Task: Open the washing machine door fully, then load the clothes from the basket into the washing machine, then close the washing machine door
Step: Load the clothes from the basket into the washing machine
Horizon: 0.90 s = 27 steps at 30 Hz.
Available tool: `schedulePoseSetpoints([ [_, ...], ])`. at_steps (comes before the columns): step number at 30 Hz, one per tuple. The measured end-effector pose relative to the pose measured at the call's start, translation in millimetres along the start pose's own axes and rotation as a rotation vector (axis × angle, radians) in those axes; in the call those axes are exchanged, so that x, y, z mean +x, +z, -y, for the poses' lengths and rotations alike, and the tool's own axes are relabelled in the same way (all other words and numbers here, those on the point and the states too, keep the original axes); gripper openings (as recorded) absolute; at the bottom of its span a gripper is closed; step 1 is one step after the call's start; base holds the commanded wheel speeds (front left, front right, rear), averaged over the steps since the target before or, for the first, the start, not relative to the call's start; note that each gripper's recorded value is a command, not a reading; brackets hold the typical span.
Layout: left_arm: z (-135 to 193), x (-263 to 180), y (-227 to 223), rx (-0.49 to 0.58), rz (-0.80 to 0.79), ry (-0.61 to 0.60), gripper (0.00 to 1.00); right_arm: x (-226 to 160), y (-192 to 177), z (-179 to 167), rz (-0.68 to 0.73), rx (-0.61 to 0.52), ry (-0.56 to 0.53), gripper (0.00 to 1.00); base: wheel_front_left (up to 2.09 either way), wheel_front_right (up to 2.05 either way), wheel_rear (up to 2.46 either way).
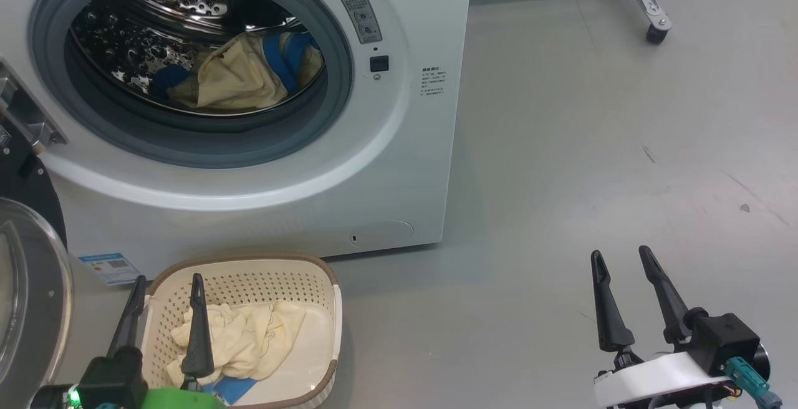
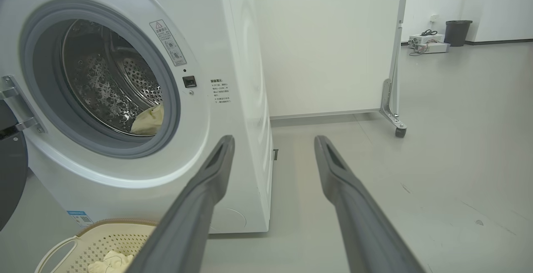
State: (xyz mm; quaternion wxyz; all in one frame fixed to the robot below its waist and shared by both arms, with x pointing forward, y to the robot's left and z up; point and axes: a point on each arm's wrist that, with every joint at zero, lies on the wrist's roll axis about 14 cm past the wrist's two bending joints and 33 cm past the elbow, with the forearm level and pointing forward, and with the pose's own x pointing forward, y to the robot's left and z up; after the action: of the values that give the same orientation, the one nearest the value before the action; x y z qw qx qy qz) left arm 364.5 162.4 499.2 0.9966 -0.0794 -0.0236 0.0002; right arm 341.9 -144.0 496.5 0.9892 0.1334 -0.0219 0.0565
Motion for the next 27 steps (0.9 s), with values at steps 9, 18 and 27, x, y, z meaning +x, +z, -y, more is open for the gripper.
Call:
schedulePoseSetpoints([
  [9, 1, -2, 2, 0.001, 0.005, -0.004, 1.00, -1, 0, -2, -0.002, 0.003, 0.005, 1.00, 0.00, 0.00, 0.00],
  [18, -1, -1, -5, 0.002, -0.018, 0.003, 1.00, 3, -2, -5, -0.007, 0.008, 0.013, 1.00, 0.00, 0.00, 0.00],
  [27, 2, -1, -41, 0.004, -0.147, -0.005, 1.00, 11, -14, -6, -0.043, 0.010, 0.023, 1.00, 0.00, 0.00, 0.00],
])
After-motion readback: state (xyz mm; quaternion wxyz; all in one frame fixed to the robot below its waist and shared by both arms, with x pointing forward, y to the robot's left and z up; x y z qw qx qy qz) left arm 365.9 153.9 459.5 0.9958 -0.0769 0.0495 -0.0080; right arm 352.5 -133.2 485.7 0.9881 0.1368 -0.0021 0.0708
